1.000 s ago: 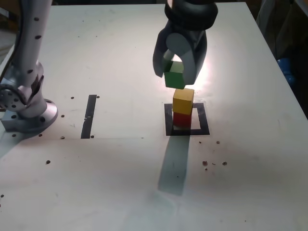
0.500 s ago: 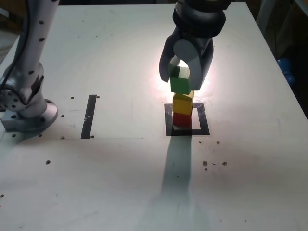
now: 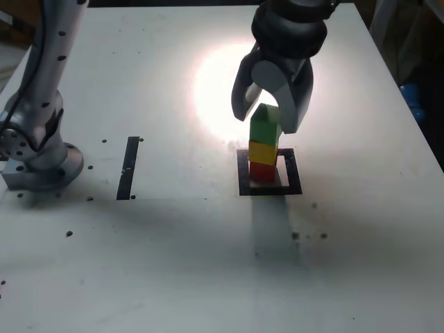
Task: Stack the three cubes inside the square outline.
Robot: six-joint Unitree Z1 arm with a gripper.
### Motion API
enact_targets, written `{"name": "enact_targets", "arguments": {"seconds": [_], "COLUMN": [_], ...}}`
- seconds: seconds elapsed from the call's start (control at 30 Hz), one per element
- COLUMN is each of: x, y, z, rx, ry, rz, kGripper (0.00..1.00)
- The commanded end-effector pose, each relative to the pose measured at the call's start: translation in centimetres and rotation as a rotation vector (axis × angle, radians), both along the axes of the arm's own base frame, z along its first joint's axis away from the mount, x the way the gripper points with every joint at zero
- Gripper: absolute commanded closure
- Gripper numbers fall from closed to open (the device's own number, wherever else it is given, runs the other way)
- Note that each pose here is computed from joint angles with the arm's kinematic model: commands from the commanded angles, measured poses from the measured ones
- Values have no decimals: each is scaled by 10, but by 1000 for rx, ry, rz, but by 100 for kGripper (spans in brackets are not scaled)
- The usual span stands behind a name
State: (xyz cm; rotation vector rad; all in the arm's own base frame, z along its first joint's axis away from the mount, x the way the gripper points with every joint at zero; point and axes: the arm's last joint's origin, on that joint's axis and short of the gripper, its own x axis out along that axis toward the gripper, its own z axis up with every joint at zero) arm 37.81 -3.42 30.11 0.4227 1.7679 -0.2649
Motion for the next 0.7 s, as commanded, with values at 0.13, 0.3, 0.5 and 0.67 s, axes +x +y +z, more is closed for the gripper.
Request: {"name": "enact_targets", "arguments": {"seconds": [0.13,0.3,0.5,0.67], "x": [-2,-13,-54,-92], "y": [0,2,9,14], "z": [0,12,36,40], "rx": [2,17,70,98], "ry": [14,-8,-40,-30], "rz": [-3,2,35,76], "kGripper": [1,1,1,1]}}
